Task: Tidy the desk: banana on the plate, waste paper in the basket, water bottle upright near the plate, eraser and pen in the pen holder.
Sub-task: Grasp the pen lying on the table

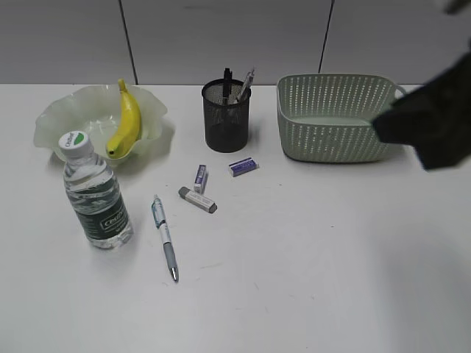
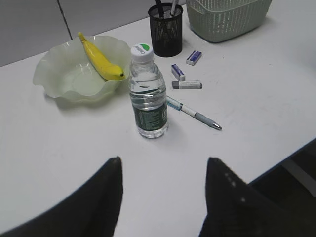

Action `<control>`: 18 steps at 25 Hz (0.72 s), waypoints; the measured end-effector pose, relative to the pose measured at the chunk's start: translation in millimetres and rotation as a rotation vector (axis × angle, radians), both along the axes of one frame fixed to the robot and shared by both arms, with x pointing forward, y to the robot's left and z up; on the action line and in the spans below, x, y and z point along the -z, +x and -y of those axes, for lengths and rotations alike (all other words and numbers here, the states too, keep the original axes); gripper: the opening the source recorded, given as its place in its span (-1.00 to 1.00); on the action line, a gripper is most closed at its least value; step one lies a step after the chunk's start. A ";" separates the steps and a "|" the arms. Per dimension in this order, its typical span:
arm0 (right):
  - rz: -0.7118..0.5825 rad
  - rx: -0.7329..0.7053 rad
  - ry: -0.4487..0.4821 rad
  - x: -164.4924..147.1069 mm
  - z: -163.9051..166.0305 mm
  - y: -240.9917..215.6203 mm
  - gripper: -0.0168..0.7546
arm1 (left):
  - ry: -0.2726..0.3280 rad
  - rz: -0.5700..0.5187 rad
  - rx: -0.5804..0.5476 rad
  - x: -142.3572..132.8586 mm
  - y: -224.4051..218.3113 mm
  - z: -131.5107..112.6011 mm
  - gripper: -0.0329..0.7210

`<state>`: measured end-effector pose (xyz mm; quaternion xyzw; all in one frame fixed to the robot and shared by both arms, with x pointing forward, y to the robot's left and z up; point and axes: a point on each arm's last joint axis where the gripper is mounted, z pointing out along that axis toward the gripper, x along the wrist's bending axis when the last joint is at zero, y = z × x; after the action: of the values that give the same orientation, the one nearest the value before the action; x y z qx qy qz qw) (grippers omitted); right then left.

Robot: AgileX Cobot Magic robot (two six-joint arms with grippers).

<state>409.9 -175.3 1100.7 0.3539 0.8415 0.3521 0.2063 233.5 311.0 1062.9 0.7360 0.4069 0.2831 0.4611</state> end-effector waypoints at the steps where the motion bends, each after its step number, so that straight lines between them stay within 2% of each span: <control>1: -0.034 -0.015 0.005 -2.1 -13.2 14.1 -0.34 | 0.000 0.000 0.000 0.0 0.0 0.0 0.15; 5: -0.127 -0.107 -0.009 -0.9 -71.4 55.3 -0.31 | -0.002 0.002 0.000 -0.2 -0.1 0.0 0.13; 11: -0.231 -0.232 -0.074 29.6 -159.5 72.6 -0.26 | -0.004 0.002 -0.001 -0.2 0.0 0.0 0.08; 14: -0.361 -0.190 -0.110 59.9 -190.4 80.5 -0.08 | -0.004 0.002 -0.001 -0.2 0.0 0.0 0.03; 18: -0.511 -0.123 -0.184 106.7 -217.7 94.9 0.34 | -0.004 0.002 -0.001 -0.2 0.0 0.0 -0.06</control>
<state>504.8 42.4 994.1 0.3593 0.9146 0.1852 -0.0030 233.5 311.0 1063.2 0.7345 0.4075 0.2831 0.4629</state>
